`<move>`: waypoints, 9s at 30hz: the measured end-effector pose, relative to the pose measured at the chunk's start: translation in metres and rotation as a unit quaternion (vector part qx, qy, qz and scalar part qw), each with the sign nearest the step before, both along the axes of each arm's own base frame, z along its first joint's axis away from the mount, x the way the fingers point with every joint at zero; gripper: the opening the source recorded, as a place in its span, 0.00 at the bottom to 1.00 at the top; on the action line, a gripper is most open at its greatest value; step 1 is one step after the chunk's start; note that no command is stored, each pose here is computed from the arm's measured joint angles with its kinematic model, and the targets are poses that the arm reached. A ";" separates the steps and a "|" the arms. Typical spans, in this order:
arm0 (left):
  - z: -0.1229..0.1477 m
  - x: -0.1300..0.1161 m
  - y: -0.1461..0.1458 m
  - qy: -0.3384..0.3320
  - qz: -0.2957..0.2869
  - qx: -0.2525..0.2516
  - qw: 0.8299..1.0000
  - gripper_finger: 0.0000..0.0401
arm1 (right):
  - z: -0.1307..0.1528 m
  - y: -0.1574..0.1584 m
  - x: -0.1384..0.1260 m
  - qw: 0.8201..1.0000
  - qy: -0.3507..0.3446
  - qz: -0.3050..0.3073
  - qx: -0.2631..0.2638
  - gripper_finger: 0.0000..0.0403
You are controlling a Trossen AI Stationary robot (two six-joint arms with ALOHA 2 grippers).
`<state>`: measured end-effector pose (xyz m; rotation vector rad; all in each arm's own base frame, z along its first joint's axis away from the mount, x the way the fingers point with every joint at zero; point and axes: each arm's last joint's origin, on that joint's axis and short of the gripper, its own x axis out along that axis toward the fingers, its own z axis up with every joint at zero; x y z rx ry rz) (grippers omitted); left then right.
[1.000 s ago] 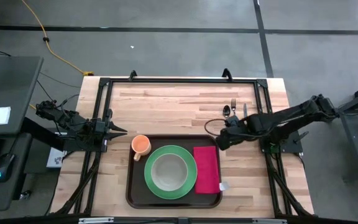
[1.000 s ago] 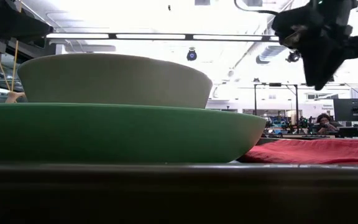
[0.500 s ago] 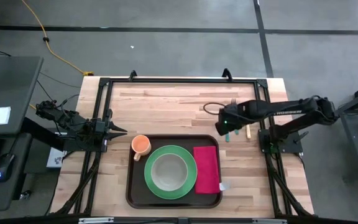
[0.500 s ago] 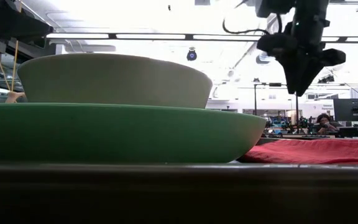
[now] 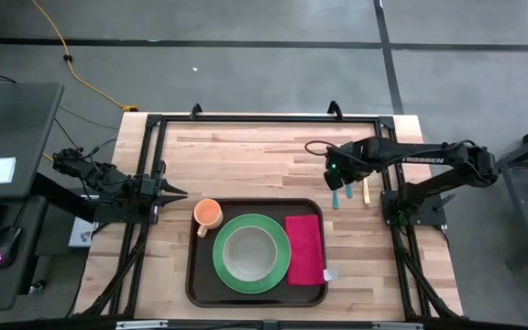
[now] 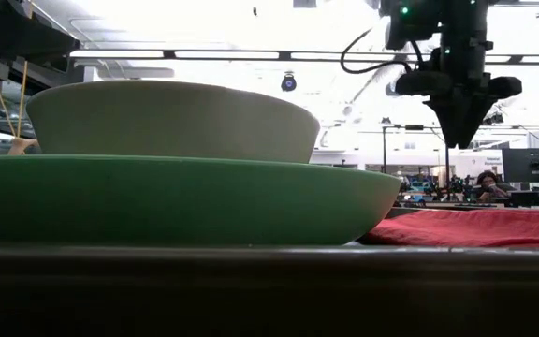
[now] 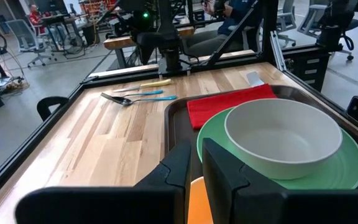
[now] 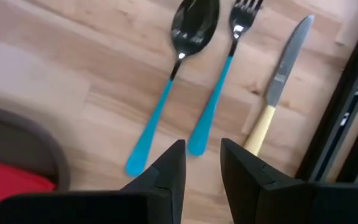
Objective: Set up tray
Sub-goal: Put the blue fork on the table napkin to the right of the green plate on the serving tray
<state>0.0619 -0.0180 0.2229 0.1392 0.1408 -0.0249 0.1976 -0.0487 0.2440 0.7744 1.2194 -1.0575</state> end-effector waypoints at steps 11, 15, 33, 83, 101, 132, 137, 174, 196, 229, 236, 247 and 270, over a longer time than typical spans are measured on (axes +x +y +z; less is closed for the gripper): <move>0.000 0.000 0.000 0.000 0.002 -0.010 1.000 0.17 | -0.009 -0.027 -0.004 1.000 -0.019 -0.011 0.013 0.19; 0.000 0.000 0.000 0.000 0.002 -0.010 1.000 0.17 | -0.029 -0.030 -0.012 1.000 -0.005 -0.019 0.024 0.19; 0.000 0.000 0.001 -0.001 0.017 -0.023 1.000 0.17 | -0.074 -0.050 -0.028 0.997 -0.050 -0.040 0.041 0.19; 0.000 0.000 0.002 -0.002 0.032 -0.031 0.999 0.17 | -0.095 -0.077 -0.022 0.999 -0.030 -0.025 0.014 0.19; 0.000 0.000 0.002 -0.002 0.031 -0.032 0.999 0.17 | -0.104 -0.075 -0.028 0.999 -0.020 -0.028 0.010 0.19; 0.000 0.000 0.001 -0.002 0.031 -0.034 0.999 0.17 | -0.119 -0.076 -0.026 0.999 -0.021 -0.030 0.009 0.19; 0.000 0.000 0.001 -0.002 0.031 -0.034 0.999 0.17 | -0.119 -0.076 -0.026 0.999 -0.021 -0.032 0.008 0.19; 0.000 0.000 0.002 -0.002 0.032 -0.033 0.999 0.17 | -0.119 -0.076 -0.026 0.999 -0.024 -0.034 0.010 0.03; 0.000 0.000 0.002 -0.002 0.031 -0.032 0.999 0.17 | -0.115 -0.078 -0.028 0.997 -0.042 -0.064 0.011 0.03; 0.000 0.000 0.002 -0.002 0.031 -0.032 0.999 0.17 | -0.115 -0.087 -0.034 0.994 -0.051 -0.090 0.023 0.03; 0.000 0.000 0.002 -0.002 0.031 -0.032 0.999 0.17 | -0.111 -0.087 -0.036 0.994 -0.060 -0.093 0.020 0.03; 0.000 0.000 0.002 -0.002 0.031 -0.032 0.999 0.17 | -0.103 -0.087 -0.045 0.993 -0.061 -0.105 0.012 0.03; 0.000 0.000 0.002 -0.002 0.031 -0.032 0.999 0.17 | -0.102 -0.088 -0.044 0.992 -0.066 -0.108 0.009 0.13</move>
